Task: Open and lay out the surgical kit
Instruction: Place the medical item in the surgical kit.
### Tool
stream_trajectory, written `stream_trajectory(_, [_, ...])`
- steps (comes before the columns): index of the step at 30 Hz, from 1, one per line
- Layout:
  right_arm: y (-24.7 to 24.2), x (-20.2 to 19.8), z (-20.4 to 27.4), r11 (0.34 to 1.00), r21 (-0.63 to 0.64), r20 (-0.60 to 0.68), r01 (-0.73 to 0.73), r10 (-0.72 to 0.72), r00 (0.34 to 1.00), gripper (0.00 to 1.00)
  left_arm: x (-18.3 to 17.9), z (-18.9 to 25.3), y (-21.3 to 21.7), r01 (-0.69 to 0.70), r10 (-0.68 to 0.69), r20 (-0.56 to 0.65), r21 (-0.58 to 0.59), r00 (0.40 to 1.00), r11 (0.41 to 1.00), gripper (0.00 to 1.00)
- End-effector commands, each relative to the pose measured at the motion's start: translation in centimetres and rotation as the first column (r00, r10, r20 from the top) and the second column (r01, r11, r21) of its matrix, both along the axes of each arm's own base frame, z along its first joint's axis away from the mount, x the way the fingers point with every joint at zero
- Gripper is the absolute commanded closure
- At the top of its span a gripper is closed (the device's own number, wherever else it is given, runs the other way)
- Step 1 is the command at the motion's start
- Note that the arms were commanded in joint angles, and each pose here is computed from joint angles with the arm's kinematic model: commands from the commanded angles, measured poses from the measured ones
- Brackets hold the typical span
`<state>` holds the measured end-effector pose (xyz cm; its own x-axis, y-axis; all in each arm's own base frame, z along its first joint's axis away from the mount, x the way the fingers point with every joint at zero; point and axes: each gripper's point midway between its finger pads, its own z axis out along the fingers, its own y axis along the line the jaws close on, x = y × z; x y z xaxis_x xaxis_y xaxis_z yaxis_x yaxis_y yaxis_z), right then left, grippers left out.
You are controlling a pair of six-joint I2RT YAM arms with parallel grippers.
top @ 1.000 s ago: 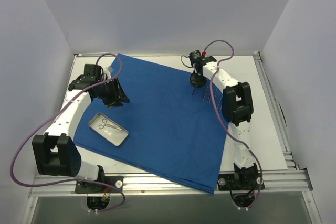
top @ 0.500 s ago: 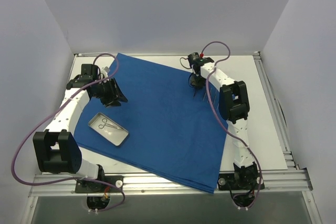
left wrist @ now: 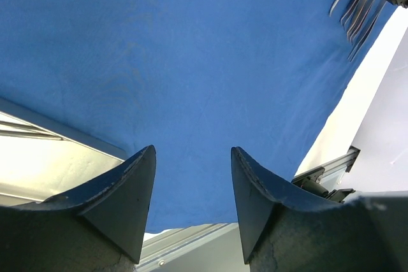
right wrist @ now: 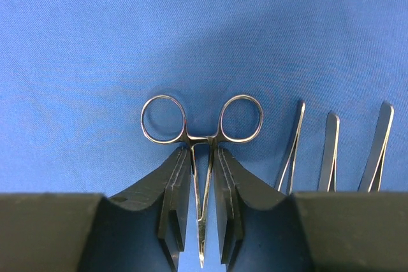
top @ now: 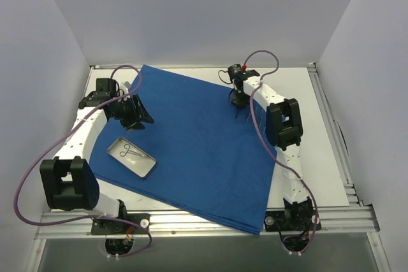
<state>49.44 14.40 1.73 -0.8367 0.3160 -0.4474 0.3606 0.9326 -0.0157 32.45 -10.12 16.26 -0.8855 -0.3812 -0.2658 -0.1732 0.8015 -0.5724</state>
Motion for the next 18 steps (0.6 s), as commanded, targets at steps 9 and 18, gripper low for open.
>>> stream_trajectory(9, [-0.2,-0.3,0.9,1.000,-0.007,-0.023,-0.014,0.014,1.000,0.69,-0.2,0.5,0.0,-0.018,0.019,0.025,-0.024,1.000,1.000,0.40])
stream_trajectory(18, [0.7,-0.1,6.0,0.997,0.048,0.047,-0.068,0.066,0.997,0.58,-2.1,-1.2,2.5,-0.126,0.136,-0.079,0.116,0.988,0.985,0.41])
